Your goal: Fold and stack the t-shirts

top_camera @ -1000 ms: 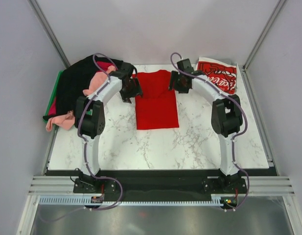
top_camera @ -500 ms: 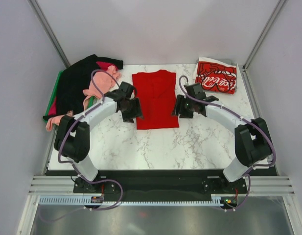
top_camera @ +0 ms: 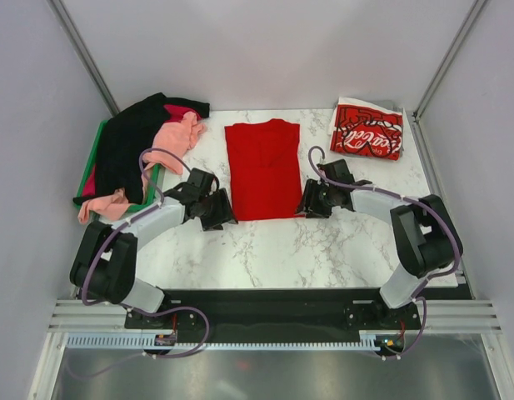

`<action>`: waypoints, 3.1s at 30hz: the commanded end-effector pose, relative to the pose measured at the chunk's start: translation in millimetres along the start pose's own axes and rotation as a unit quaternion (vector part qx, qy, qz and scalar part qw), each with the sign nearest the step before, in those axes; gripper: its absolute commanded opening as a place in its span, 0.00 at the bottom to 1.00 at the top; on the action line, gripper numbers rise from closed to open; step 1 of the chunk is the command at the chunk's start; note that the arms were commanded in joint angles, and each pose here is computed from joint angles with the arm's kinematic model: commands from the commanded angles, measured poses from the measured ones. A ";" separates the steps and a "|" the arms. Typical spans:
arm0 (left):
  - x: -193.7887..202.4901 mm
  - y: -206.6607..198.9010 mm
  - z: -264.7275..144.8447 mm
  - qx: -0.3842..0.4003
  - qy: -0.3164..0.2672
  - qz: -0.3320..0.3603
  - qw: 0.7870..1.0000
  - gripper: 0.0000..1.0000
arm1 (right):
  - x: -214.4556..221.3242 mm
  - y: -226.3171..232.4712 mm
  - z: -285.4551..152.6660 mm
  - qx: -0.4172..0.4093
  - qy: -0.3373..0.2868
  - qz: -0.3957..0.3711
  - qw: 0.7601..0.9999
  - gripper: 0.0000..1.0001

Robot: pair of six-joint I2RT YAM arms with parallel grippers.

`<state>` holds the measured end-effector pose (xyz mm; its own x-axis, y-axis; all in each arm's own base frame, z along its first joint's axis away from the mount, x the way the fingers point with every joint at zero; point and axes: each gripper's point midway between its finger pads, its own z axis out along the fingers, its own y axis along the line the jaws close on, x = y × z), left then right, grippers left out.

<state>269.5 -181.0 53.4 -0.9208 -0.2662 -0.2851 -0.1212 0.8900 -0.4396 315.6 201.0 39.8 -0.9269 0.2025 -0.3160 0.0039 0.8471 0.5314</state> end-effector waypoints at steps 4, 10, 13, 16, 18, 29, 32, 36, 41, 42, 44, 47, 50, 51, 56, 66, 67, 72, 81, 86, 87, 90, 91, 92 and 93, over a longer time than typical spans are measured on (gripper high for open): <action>-17.1 -11.7 7.9 0.025 -0.035 -0.011 0.999 0.60 | 1.8 -10.6 12.8 -0.010 0.001 -0.003 1.000 0.51; -24.2 -8.1 15.9 0.015 -0.048 -0.013 0.999 0.58 | 6.9 -24.1 18.4 0.000 0.010 -0.002 1.000 0.45; -24.3 -5.4 22.0 0.010 -0.046 -0.016 0.999 0.55 | 9.9 -27.5 22.8 -0.002 0.017 -0.002 1.000 0.36; -22.5 1.8 28.2 -0.006 -0.046 -0.023 0.999 0.54 | 11.6 -30.4 26.4 -0.003 0.021 -0.005 1.000 0.29; -26.2 5.5 30.7 -0.015 -0.056 -0.035 0.998 0.51 | 8.4 -30.1 26.9 -0.005 0.016 -0.006 1.000 0.22; -36.4 -5.0 37.6 0.016 -0.083 -0.042 0.996 0.48 | 7.8 -28.5 30.3 -0.020 0.015 -0.022 0.999 0.12; -35.9 -5.5 40.2 0.025 -0.085 -0.040 0.995 0.49 | 9.0 -28.3 31.2 -0.023 0.014 -0.023 0.999 0.12; -33.4 -4.6 46.5 0.025 -0.077 -0.038 0.996 0.49 | 8.0 -27.4 31.8 -0.026 0.011 -0.024 0.999 0.12; -31.7 -4.3 53.8 0.020 -0.067 -0.039 0.997 0.40 | 7.4 -27.0 32.0 -0.030 0.010 -0.026 0.999 0.12; -31.5 -3.5 56.2 0.018 -0.064 -0.039 0.997 0.33 | 7.8 -27.0 32.7 -0.030 0.011 -0.027 0.999 0.12; -34.4 -5.9 56.5 0.018 -0.065 -0.039 0.997 0.23 | 6.9 -27.0 32.8 -0.030 0.010 -0.028 0.999 0.09; -35.9 -8.7 58.9 0.017 -0.062 -0.043 0.997 0.02 | 6.1 -27.5 32.3 -0.029 0.006 -0.024 0.999 0.00; -37.1 -15.5 53.6 0.023 -0.064 -0.048 0.996 0.02 | 5.4 -26.0 30.2 -0.031 0.006 -0.021 0.999 0.00; -33.2 -19.1 50.0 0.024 -0.063 -0.044 0.997 0.02 | 6.7 -25.9 28.9 -0.030 0.008 -0.019 0.999 0.00; -22.7 -34.7 11.5 0.022 -0.085 -0.029 0.996 0.02 | 20.0 -20.8 4.0 -0.037 -0.003 -0.008 0.999 0.00; 45.2 -39.7 -50.2 0.046 -0.047 -0.020 0.998 0.02 | 58.8 9.3 -83.9 -0.061 -0.040 0.008 0.997 0.00; 54.2 -42.0 -54.9 0.049 -0.042 -0.014 0.998 0.02 | 58.2 18.4 -99.0 -0.074 -0.060 0.001 0.995 0.00; 68.5 -52.3 -97.8 0.084 -0.056 -0.023 0.995 0.02 | 79.3 41.1 -135.6 -0.083 -0.080 0.010 0.993 0.00; 26.9 -60.7 -136.6 0.036 -0.115 0.008 0.993 0.02 | 25.1 76.5 -177.9 -0.061 -0.146 -0.025 0.987 0.00; -10.0 -67.9 -134.9 0.011 -0.126 0.005 0.992 0.02 | -14.5 80.7 -176.8 -0.009 -0.173 -0.057 0.983 0.00; -16.0 -69.3 -134.0 0.008 -0.128 0.006 0.992 0.02 | -18.8 82.1 -175.8 -0.005 -0.174 -0.061 0.983 0.00; -40.9 -75.7 -131.0 0.003 -0.132 0.005 0.991 0.02 | -35.6 85.3 -167.8 0.010 -0.175 -0.073 0.982 0.00; -48.0 -75.1 -129.5 0.000 -0.133 0.004 0.991 0.02 | -39.0 85.9 -164.8 0.014 -0.174 -0.077 0.982 0.00; -53.2 -76.0 -126.1 -0.004 -0.131 0.005 0.991 0.02 | -44.0 84.6 -162.1 0.019 -0.174 -0.080 0.981 0.00; -60.7 -79.5 -120.9 -0.007 -0.126 0.009 0.992 0.02 | -51.8 85.1 -156.9 0.024 -0.175 -0.080 0.981 0.00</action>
<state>269.9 -193.6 197.4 -0.8061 -0.3819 -0.4520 -0.1597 0.8759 -0.4554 281.9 192.8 214.3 -0.7736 0.2353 -0.5884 -0.0985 0.8725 0.4785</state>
